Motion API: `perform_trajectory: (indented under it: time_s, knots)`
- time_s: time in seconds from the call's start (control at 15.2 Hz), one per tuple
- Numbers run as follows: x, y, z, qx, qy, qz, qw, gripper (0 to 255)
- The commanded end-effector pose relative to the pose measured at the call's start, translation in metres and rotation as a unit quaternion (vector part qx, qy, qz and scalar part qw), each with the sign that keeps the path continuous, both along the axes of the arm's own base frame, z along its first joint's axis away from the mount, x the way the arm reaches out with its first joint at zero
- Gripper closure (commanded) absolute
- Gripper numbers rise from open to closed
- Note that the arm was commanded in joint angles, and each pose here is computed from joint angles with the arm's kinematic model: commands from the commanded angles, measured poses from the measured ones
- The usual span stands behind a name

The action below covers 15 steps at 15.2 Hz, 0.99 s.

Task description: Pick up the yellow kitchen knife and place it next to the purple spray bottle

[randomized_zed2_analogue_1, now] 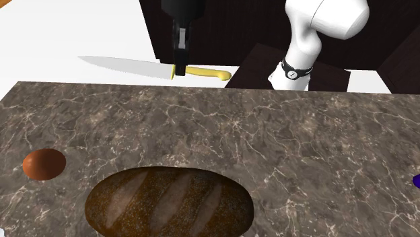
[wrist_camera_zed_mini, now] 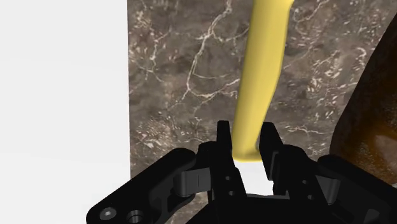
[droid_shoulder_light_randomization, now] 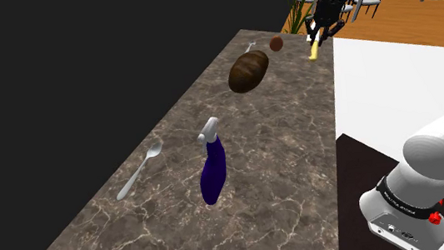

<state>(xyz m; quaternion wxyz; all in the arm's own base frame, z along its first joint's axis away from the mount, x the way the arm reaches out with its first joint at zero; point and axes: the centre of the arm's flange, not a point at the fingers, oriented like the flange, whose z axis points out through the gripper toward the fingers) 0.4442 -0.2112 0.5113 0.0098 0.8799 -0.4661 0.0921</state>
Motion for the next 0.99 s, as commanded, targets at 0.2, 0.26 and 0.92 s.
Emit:
perform_trajectory:
  time_s: [0.2, 0.26, 0.92]
  knots:
    - [0.000, -0.001, 0.027, 0.000, 0.000, 0.000, 1.0000, 255]
    - [0.000, -0.001, 0.032, 0.000, 0.000, 0.000, 1.0000, 255]
    - [0.000, -0.001, 0.085, 0.000, 0.000, 0.000, 1.0000, 255]
